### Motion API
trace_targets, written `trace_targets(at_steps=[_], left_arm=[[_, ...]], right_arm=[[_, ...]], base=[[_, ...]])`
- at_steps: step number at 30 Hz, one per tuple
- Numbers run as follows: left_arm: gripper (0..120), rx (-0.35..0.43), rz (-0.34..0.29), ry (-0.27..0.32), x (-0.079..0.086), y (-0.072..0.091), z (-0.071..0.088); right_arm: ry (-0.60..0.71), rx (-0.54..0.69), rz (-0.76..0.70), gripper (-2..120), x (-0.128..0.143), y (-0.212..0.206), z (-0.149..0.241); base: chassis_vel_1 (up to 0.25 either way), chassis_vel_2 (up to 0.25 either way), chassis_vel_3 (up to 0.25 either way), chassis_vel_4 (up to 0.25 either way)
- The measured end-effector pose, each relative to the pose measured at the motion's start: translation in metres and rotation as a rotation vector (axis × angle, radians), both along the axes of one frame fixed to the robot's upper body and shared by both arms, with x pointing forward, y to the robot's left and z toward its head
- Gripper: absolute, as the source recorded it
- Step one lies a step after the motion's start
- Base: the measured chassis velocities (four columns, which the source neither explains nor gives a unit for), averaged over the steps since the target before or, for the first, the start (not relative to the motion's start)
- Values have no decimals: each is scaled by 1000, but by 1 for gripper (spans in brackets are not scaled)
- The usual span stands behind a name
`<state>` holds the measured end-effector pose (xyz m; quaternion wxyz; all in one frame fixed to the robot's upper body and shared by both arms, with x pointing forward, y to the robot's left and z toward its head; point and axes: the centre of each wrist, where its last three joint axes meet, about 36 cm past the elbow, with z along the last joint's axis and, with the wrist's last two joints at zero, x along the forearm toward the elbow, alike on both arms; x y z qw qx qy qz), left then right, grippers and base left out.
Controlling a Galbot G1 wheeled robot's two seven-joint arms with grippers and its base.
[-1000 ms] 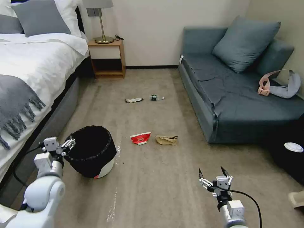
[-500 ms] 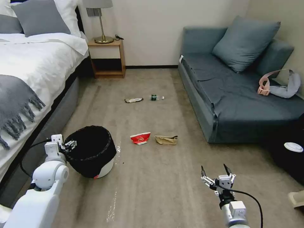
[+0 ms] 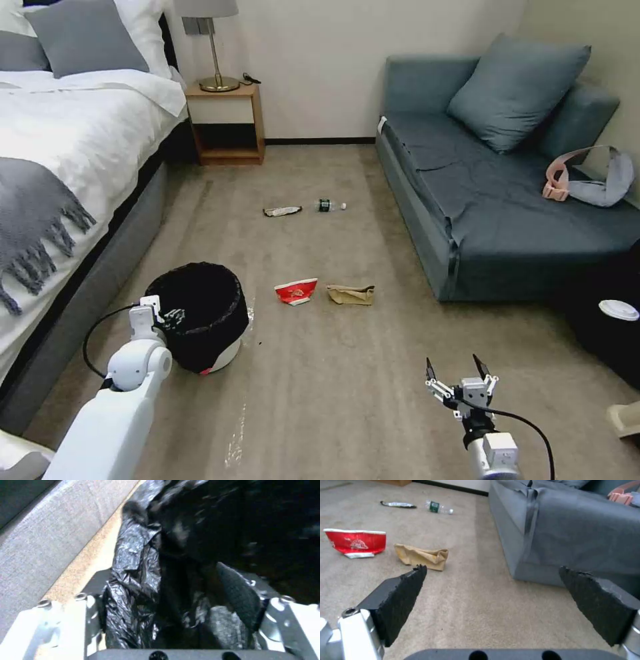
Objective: Pick up the trash bin, then pick up the garbage on the floor and place it into the trash bin.
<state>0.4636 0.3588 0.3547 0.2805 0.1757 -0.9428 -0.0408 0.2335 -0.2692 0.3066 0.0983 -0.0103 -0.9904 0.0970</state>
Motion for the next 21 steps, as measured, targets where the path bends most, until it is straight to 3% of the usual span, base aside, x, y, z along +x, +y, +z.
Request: trace_targets(at_steps=[5, 11, 21], left_arm=[[53, 11, 4, 12, 1, 2, -4], [28, 23, 0, 30, 3, 8, -7], [17, 21, -9, 26, -1, 17, -12]], right_arm=[[0, -2, 0, 100, 1, 0, 0], [15, 3, 3, 100, 3, 3, 1], [32, 14, 5, 100, 5, 7, 2]], base=[[0, 0, 0, 0], [0, 0, 0, 0], [0, 0, 0, 0]])
